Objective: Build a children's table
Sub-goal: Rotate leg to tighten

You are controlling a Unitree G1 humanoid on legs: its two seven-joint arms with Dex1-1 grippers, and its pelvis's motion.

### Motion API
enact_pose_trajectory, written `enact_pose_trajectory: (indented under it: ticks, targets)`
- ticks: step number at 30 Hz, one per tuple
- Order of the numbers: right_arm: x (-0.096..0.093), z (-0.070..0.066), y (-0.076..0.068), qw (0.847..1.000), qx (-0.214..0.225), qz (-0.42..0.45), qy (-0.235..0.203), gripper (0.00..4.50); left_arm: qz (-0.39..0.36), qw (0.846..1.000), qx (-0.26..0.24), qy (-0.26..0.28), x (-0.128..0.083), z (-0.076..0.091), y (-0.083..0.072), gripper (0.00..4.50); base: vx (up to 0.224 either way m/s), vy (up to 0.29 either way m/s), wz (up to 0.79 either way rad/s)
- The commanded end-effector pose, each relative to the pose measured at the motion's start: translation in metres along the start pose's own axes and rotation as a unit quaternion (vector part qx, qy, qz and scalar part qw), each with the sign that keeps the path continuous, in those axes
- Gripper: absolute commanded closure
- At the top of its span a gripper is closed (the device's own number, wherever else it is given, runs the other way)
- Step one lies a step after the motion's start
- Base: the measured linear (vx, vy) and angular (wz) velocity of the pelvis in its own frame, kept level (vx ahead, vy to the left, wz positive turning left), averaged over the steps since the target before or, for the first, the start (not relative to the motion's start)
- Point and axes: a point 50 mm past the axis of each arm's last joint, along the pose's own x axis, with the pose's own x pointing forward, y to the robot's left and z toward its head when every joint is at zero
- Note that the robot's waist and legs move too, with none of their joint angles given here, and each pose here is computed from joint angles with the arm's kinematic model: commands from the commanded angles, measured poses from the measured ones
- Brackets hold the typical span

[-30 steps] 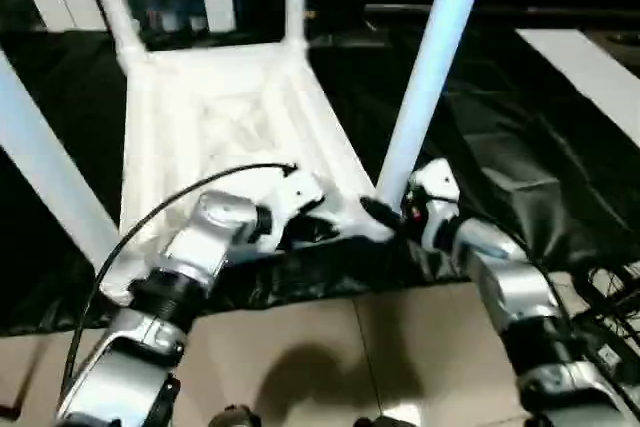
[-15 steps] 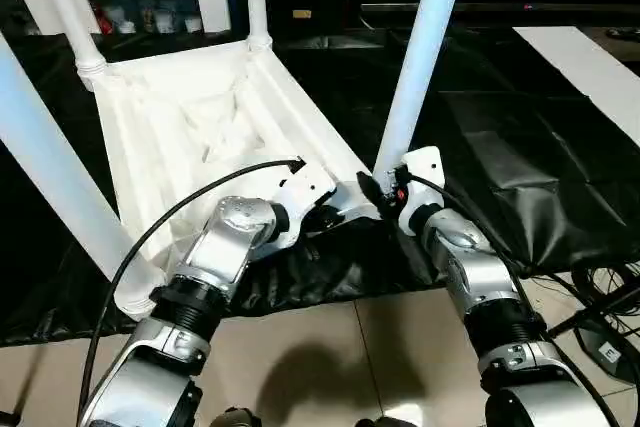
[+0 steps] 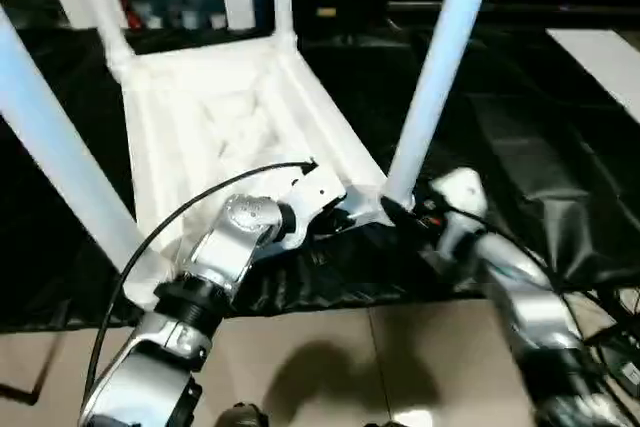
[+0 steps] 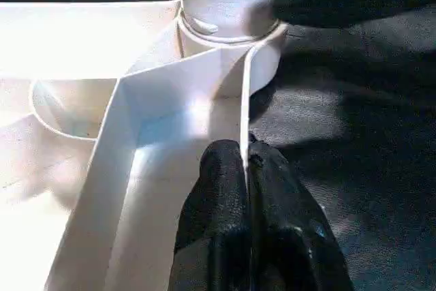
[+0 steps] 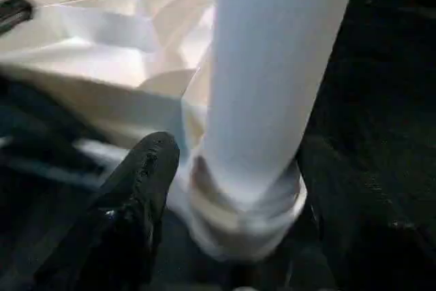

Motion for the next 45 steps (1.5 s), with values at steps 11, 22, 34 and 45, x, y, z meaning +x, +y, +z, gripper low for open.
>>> enact_pose_trajectory:
  ticks: [11, 22, 34, 45]
  targets:
    - [-0.054, -0.004, 0.004, 0.999, -0.005, 0.049, 0.022, 1.45, -0.011, 0.999, 0.036, -0.019, 0.002, 0.008, 0.005, 4.50, 0.000, 0.000, 0.00]
    - [-0.043, -0.002, 0.021, 0.999, 0.012, 0.044, 0.004, 1.35, -0.023, 0.998, 0.033, -0.039, 0.000, 0.015, 0.006, 3.93, 0.000, 0.000, 0.00]
    - [-0.016, 0.007, 0.020, 0.999, 0.028, 0.041, -0.015, 1.35, 0.001, 0.994, -0.039, -0.101, -0.029, 0.024, 0.007, 3.09, 0.000, 0.000, 0.00]
    - [0.012, 0.009, 0.000, 0.999, 0.032, 0.024, -0.003, 1.35, -0.086, 0.988, -0.072, -0.103, -0.057, 0.001, -0.045, 2.03, 0.000, 0.000, 0.00]
